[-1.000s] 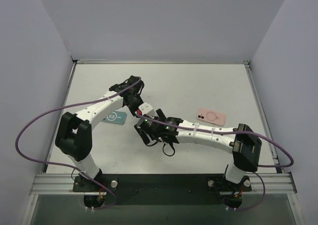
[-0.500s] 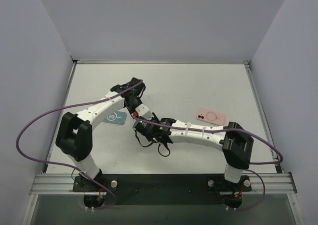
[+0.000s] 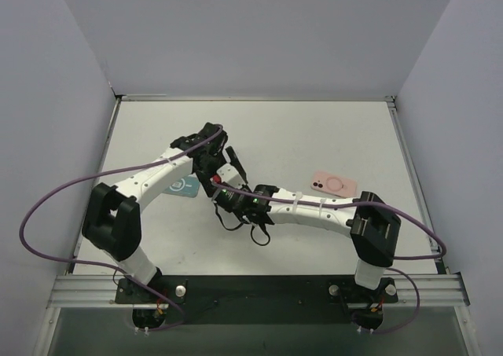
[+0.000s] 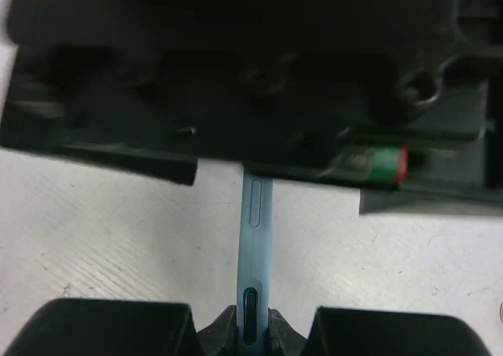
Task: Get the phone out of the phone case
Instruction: Pick up the phone at the center of the board.
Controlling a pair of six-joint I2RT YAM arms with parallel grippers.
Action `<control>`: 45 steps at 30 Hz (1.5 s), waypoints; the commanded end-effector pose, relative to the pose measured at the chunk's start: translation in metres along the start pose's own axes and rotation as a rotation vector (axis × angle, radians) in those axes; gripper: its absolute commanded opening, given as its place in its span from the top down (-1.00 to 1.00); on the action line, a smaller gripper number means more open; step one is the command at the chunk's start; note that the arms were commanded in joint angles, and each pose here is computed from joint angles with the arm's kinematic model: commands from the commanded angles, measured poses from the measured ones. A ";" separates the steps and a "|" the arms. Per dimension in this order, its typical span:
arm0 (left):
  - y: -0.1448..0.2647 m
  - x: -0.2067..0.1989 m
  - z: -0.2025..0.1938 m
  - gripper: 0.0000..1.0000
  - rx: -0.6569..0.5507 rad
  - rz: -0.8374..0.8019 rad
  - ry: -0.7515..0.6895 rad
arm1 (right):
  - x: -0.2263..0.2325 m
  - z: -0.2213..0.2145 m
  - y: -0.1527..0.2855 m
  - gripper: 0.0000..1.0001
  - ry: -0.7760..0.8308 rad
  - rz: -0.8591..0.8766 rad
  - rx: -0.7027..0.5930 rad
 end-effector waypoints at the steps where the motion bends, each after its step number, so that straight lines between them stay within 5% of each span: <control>1: 0.042 -0.025 -0.001 -0.93 -0.025 -0.308 -0.075 | -0.032 0.019 0.019 1.00 -0.112 0.013 -0.033; 8: 0.080 -0.004 0.016 -0.95 -0.150 -0.723 -0.153 | -0.067 0.032 0.047 1.00 -0.343 0.243 -0.075; 13: 0.068 0.033 0.005 -0.95 -0.323 -0.722 -0.140 | -0.085 0.044 0.062 1.00 -0.645 0.638 -0.155; 15: 0.083 0.031 0.002 -0.95 -0.379 -0.846 -0.169 | -0.089 0.047 0.066 1.00 -0.718 0.745 -0.229; 21: 0.090 0.027 -0.011 -0.95 -0.352 -1.067 -0.228 | -0.085 0.052 0.080 1.00 -0.892 1.085 -0.314; 27: 0.077 0.026 -0.012 -0.93 -0.279 -1.097 -0.217 | -0.075 0.055 0.083 1.00 -0.987 1.320 -0.338; 41: 0.084 0.014 -0.005 -0.06 -0.297 -1.171 -0.168 | -0.056 0.042 0.055 1.00 -1.063 1.359 -0.266; 45: 0.084 0.011 -0.003 0.56 -0.285 -1.174 -0.165 | -0.053 0.039 0.051 1.00 -1.066 1.347 -0.247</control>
Point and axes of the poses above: each gripper's point midway between its finger pads, its own y axis back along the fingers, its own x axis along the line the jaws close on, z = x × y, the point moved 7 cm from there along y, back along the fingers, and after that the axes turned 4 degrees about -y, right-handed, at the moved point
